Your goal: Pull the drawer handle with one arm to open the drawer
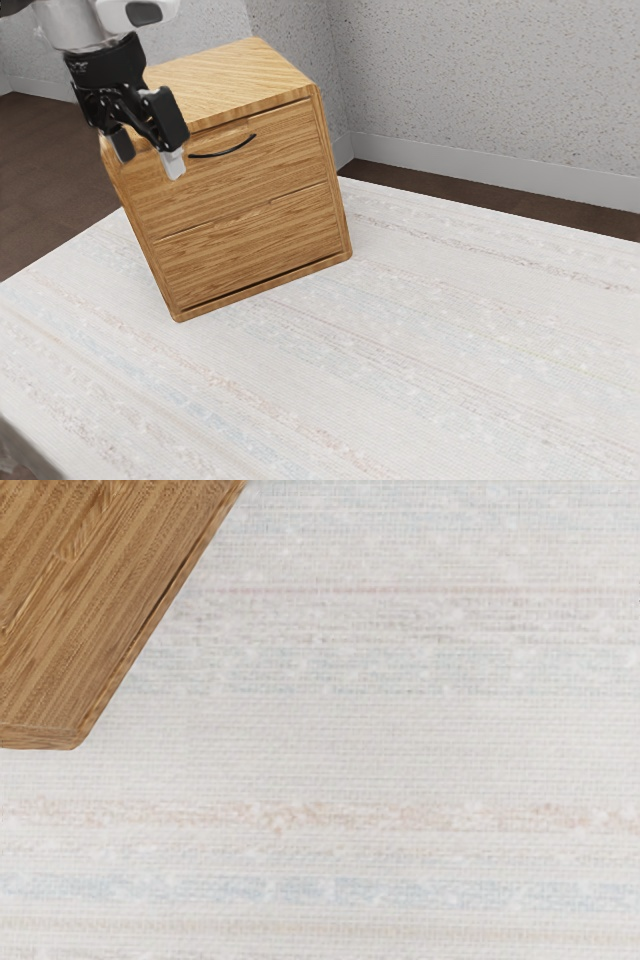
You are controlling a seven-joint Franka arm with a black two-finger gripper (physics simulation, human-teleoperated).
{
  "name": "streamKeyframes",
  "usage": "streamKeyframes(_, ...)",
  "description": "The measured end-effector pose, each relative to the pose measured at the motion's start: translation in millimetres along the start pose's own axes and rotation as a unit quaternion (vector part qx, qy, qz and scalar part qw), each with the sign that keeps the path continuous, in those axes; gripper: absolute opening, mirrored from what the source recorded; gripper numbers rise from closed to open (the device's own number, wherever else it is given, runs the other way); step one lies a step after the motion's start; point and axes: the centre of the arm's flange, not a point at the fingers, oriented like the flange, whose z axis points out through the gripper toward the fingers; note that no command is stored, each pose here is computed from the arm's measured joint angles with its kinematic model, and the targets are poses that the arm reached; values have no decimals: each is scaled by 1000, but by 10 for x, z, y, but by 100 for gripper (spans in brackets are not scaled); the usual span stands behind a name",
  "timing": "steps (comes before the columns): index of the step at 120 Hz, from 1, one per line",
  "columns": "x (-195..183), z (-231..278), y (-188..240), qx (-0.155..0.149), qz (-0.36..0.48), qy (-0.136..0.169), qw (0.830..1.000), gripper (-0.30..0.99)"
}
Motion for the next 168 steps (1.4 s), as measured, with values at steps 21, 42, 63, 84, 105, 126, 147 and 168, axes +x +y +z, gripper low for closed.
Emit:
streamKeyframes(21, 89, -118, 153, 5, 34, 47, 998, 69)
streamKeyframes(42, 28, -342, 360, 12, 67, 85, 994, 69)
streamKeyframes(63, 54, -348, 491, 45, 86, 88, 991, 69)
streamKeyframes(84, 52, -383, 575, 81, 99, 89, 988, 69)
streamKeyframes(105, 50, -157, 640, 124, 118, 66, 983, 69)
streamKeyframes(126, 69, 86, 158, 163, 91, 56, 981, 69)
streamKeyframes(147, 133, 215, -164, 190, 87, 64, 976, 69)
streamKeyframes(168, 164, 202, -224, 198, 103, 74, 972, 69)
